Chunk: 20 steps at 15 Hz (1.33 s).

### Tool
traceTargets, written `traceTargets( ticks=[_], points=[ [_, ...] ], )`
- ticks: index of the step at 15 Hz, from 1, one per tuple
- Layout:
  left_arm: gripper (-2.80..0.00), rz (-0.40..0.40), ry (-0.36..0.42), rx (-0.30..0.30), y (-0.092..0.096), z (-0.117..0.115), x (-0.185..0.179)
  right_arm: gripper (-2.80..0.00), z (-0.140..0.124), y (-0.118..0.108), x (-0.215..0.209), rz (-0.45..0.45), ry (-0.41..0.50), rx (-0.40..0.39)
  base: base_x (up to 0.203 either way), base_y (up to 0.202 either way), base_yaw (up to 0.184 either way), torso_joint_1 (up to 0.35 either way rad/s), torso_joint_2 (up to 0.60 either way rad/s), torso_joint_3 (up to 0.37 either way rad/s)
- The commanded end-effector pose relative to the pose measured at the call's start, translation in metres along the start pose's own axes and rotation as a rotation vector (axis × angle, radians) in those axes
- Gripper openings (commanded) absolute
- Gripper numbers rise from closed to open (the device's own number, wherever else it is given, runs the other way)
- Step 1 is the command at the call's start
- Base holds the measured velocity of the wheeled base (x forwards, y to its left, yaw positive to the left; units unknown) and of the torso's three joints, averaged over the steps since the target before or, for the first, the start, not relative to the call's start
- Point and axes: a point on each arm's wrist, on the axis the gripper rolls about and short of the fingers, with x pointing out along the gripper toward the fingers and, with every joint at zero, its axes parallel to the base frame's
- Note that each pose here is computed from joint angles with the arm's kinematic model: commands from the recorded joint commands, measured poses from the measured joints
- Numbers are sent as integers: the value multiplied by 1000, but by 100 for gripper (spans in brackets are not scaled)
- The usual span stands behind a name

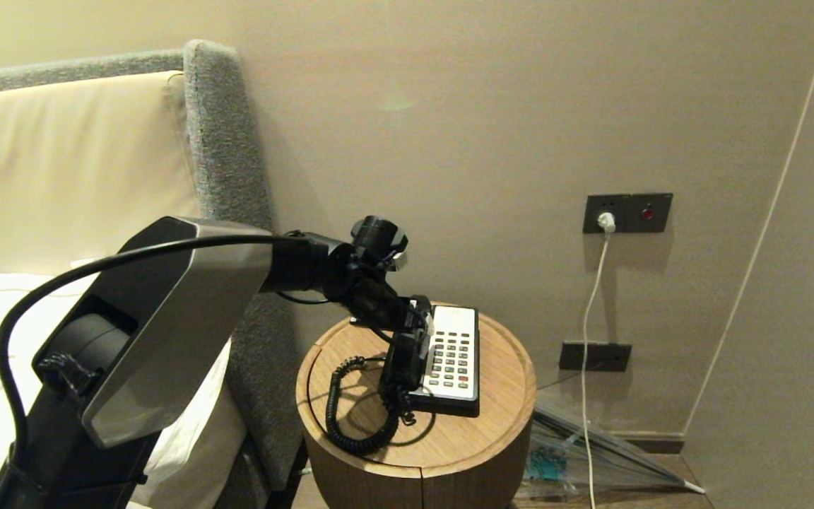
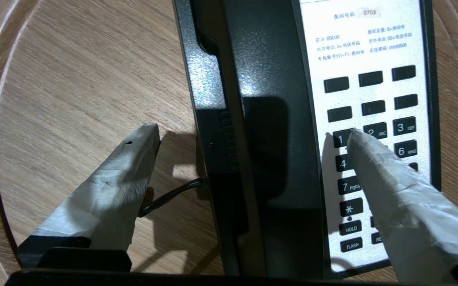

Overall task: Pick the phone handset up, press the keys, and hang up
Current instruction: Pick up the desk phone handset

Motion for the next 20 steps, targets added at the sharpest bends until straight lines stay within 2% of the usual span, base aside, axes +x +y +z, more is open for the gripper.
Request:
traceTargets(
  ticks=[1, 2, 15, 17, 20],
  points=[
    [0, -2, 6, 1, -2, -1, 1, -280, -2, 0, 0, 0, 6, 0, 0, 0, 0, 0, 0, 0],
    [-280, -2, 7, 1, -2, -1, 2, -280, -1, 0, 0, 0, 5, 0, 0, 0, 0, 0, 0, 0],
    [-280, -8, -6, -9, -6, 1, -4, -280, -2, 0, 0, 0, 6, 0, 0, 0, 0, 0, 0, 0],
    [-280, -13, -33, -13, -9, 6, -17, -280, -2, 0, 0, 0, 6, 0, 0, 0, 0, 0, 0, 0],
    [-280, -31, -102, -62, -14, 18, -51, -280, -2, 0, 0, 0, 6, 0, 0, 0, 0, 0, 0, 0]
  ],
)
